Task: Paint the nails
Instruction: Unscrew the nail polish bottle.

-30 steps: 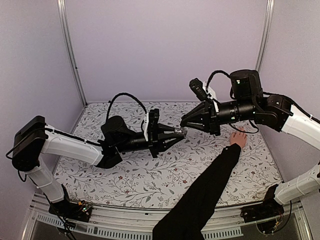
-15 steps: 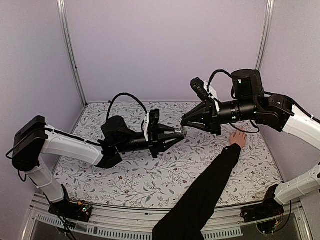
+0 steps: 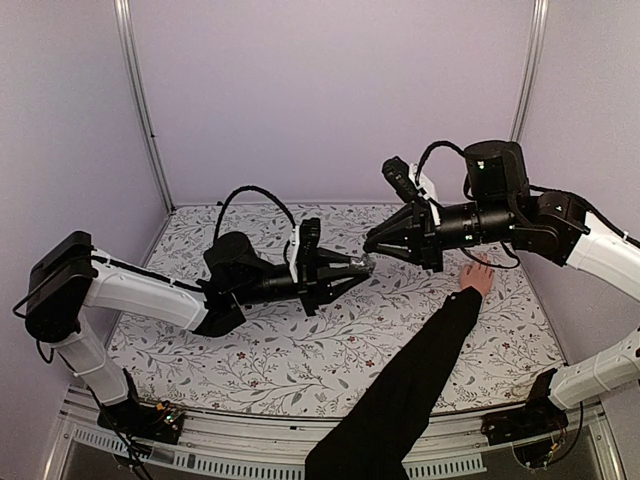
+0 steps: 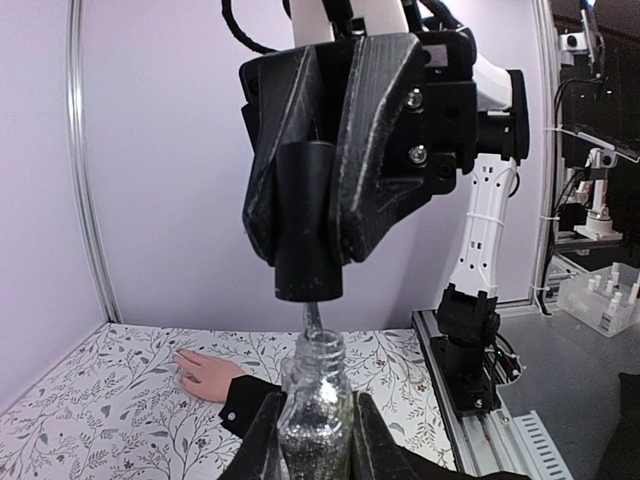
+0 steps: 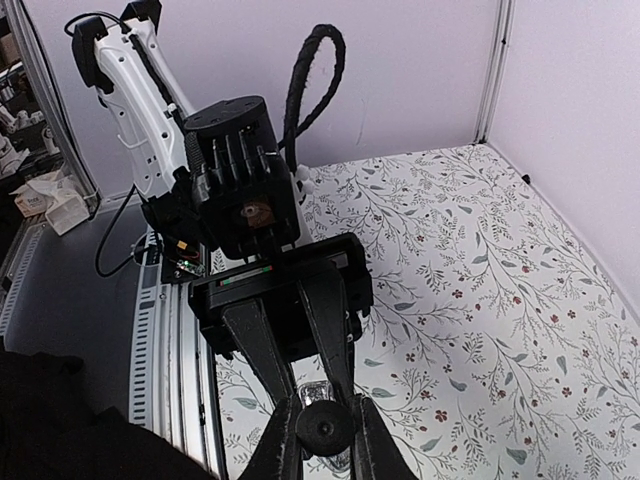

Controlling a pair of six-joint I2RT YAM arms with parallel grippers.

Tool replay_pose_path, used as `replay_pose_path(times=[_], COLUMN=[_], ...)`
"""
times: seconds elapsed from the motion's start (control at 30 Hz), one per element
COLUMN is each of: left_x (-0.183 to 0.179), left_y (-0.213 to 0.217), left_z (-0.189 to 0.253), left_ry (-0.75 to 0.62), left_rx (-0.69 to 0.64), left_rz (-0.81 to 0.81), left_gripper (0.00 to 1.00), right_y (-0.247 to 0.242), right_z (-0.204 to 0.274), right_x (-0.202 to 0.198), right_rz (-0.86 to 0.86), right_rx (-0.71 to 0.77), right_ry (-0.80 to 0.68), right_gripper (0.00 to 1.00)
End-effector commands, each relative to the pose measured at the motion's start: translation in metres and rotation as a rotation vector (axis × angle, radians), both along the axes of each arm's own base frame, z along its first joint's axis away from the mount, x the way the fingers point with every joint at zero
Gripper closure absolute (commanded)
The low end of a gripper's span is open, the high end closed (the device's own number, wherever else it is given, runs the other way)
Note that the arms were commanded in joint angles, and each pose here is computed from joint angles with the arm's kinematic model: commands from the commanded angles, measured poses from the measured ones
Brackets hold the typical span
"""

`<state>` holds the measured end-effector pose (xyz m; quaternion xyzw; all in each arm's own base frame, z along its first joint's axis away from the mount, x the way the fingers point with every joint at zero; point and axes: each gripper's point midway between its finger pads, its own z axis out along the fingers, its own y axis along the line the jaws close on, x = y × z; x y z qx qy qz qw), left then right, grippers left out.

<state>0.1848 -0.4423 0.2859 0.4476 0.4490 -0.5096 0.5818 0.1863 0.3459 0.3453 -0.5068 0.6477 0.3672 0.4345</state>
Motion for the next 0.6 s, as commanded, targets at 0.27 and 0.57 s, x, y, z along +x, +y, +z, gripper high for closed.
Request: replay_pose_path(times=[0.27, 0.57], left_x=[0.003, 0.004], left_y=[-0.003, -0.003], left_z=[0.000, 0.000], left_ry=[0.005, 0.006], left_rx=[-0.002, -0.003], left_rz=[-0.007, -0.002], left_gripper=[1.00, 1.00], right_y=[-0.009, -0.011], right_z=[0.014, 0.019], right_x=[0.006, 0.006], right_rz=[-0.057, -0.067], right_rx=[0.026, 0.028], right_ry=[-0.054, -0.064], right_gripper=[1.00, 1.00])
